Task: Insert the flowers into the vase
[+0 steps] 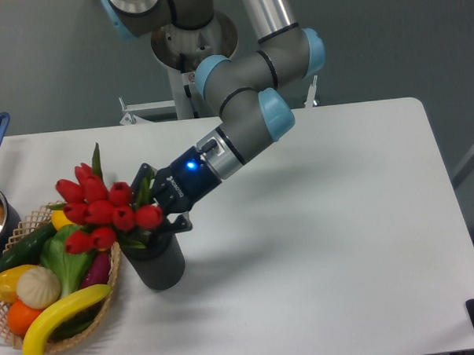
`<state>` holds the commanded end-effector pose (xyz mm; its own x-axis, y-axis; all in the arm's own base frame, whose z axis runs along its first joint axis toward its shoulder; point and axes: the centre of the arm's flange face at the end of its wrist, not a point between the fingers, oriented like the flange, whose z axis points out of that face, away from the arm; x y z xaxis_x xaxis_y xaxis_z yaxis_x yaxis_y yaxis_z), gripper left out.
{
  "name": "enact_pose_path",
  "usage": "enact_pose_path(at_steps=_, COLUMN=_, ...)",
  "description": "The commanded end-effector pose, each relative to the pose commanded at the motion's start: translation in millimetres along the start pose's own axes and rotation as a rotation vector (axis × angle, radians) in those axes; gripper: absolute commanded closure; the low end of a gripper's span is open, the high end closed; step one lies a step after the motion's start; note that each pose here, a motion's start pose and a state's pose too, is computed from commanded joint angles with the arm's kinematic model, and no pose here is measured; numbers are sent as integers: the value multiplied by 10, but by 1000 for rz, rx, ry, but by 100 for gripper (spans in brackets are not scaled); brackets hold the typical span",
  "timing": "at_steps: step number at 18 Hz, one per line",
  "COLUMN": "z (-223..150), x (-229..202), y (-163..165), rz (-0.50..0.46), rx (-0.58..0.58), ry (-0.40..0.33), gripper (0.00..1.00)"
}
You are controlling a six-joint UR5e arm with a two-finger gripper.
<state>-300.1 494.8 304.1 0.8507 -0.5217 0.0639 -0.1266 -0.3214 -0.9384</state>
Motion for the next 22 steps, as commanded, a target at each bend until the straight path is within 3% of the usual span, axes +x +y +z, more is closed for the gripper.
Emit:
enact_pose_path(at_steps=3, z=-52, x=49, y=83, rz=-21, rx=-2, ry=-8, gripper=0)
enact_pose_path(at_steps=8, z=-233, x=106, y=118, rz=-31, rx=-13, ry=-42, gripper=0)
enact_pose_path(at_steps=14, z=-389, x=98, y=172, rz=-36, rx=-127, ry=-96, gripper=0)
enact_pose_path(at_steps=22, z=-817, x=-18, y=190, rz=-51, rx=-142, ry=-182, gripper=0)
